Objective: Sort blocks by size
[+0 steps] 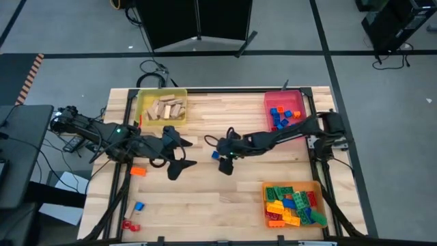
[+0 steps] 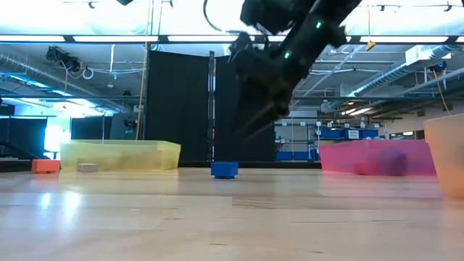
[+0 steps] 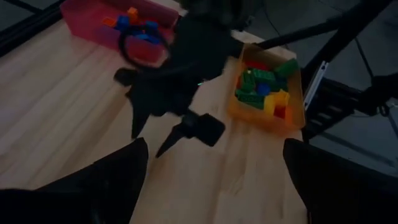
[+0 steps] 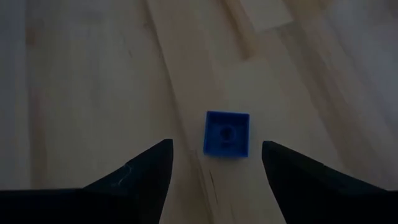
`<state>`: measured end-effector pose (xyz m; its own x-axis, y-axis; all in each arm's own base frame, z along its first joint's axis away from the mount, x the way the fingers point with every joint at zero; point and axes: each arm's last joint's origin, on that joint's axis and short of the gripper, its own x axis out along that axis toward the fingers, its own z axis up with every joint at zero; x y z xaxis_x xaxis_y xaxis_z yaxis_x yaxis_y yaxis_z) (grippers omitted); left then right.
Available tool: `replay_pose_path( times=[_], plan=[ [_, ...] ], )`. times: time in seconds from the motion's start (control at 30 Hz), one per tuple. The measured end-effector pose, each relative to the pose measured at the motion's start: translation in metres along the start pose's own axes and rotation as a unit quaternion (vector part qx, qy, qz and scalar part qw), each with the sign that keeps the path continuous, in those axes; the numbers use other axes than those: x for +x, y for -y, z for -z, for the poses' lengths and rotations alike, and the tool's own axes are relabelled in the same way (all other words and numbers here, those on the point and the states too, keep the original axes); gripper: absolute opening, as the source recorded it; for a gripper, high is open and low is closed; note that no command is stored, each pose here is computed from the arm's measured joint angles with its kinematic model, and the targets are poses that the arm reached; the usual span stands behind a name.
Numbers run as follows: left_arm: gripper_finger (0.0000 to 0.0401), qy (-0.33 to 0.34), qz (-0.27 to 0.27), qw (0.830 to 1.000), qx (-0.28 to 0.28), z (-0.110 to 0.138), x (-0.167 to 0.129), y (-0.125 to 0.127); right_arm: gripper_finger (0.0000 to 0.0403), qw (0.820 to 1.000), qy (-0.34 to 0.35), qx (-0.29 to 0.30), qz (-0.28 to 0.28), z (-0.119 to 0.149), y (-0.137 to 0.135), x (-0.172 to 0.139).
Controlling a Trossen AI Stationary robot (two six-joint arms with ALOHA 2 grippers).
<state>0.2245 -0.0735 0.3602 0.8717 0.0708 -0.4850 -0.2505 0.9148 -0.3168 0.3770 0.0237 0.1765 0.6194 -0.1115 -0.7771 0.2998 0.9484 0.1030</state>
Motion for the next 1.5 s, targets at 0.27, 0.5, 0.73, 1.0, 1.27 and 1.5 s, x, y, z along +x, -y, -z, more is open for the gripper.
replay_pose_path(
  times=[0.27,0.5,0.73,1.0,1.27,1.5],
  plan=[
    [0.0379,-0.006,-0.002,1.000,0.019,0.001,0.000,-0.001,0.0253,1.000,0.000,-0.009,-0.021,0.005,0.011,0.040],
    [0.0379,0.006,0.008,1.000,0.018,-0.001,0.000,0.001,0.0240,1.000,-0.016,-0.002,-0.021,0.015,0.019,0.065],
    [0.0379,0.021,0.018,1.000,0.011,-0.004,0.000,0.003,0.0151,0.999,-0.020,-0.013,-0.021,0.016,0.021,0.068],
    [0.0379,0.020,0.018,1.000,0.011,-0.004,0.000,0.003,0.0152,0.999,-0.029,-0.020,-0.020,0.010,0.027,0.051],
    [0.0379,0.020,0.017,1.000,0.011,-0.004,0.000,0.003,0.0152,0.999,-0.015,0.029,0.044,-0.018,0.052,-0.041],
    [0.0378,0.024,0.011,1.000,0.011,-0.005,0.000,0.003,0.0152,0.987,0.047,0.105,0.110,-0.007,0.092,-0.129]
  ],
)
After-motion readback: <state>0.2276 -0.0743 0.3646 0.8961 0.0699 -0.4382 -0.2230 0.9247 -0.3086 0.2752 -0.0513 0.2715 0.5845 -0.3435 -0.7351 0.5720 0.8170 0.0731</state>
